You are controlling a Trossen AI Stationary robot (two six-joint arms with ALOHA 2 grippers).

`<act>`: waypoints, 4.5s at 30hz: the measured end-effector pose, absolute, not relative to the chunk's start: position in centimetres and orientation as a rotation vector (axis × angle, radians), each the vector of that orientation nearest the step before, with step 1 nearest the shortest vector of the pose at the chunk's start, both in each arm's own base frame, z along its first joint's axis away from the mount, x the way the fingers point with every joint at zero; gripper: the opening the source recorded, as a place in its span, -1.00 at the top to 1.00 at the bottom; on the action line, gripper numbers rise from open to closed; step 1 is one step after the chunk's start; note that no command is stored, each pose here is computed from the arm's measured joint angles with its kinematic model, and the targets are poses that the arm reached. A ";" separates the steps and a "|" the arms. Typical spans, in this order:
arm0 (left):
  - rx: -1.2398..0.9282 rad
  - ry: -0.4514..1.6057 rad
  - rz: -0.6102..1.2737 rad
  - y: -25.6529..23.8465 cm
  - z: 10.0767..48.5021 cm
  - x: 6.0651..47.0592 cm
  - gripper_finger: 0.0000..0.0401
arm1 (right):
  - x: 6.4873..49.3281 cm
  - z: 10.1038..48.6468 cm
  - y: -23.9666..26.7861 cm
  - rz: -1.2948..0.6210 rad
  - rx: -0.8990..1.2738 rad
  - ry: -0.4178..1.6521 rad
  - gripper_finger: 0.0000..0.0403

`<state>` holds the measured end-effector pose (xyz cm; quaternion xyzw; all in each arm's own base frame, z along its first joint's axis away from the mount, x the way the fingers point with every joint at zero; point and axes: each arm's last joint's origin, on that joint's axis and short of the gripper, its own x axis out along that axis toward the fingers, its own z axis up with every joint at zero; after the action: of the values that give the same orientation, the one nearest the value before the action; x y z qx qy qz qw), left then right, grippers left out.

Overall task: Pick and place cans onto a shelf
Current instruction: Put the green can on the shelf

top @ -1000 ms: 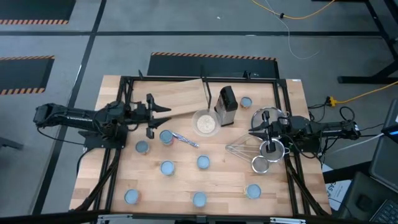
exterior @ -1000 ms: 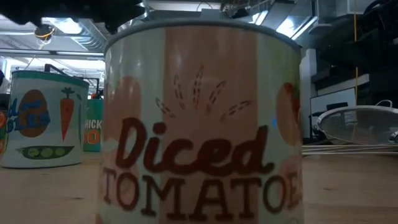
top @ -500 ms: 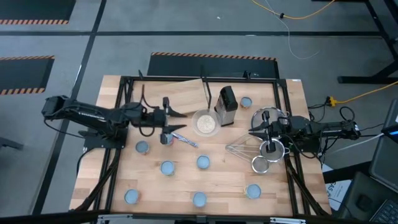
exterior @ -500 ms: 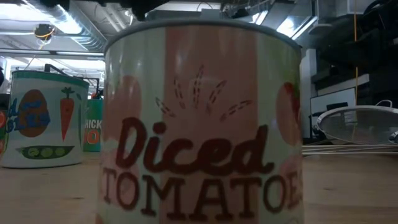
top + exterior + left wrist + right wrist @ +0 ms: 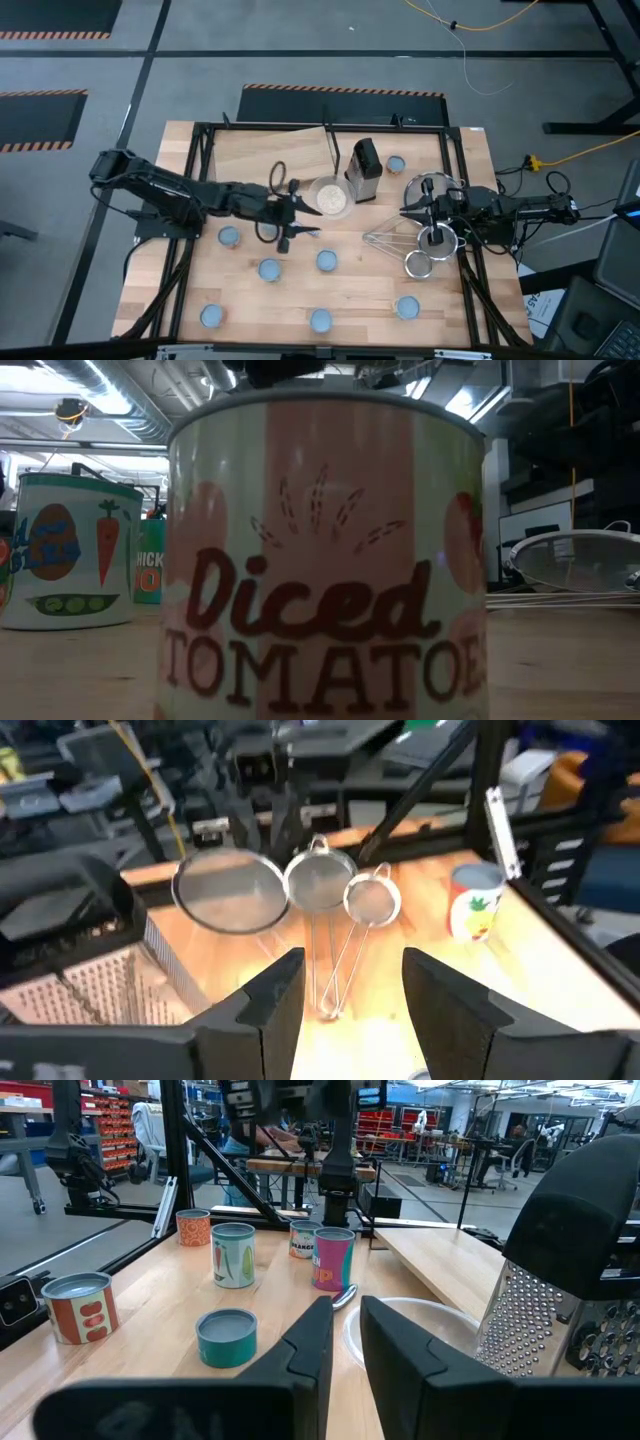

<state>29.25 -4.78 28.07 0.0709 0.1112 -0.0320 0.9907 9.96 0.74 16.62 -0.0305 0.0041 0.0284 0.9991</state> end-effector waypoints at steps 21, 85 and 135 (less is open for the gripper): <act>0.098 0.704 0.056 -6.3 22.3 28.5 0.19 | 10.0 16.6 0.7 0.057 -0.061 0.008 0.70; 0.054 1.160 0.262 -6.5 20.7 24.0 0.19 | 10.0 16.6 0.7 0.057 -0.058 0.011 0.70; 0.089 1.029 0.160 -6.3 24.8 23.6 0.99 | 10.0 16.6 0.7 0.057 -0.058 0.011 0.70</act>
<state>23.58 -6.25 24.78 0.0426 0.4915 0.0764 0.8665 9.96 0.74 16.60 -0.0288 0.0055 0.0285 0.9992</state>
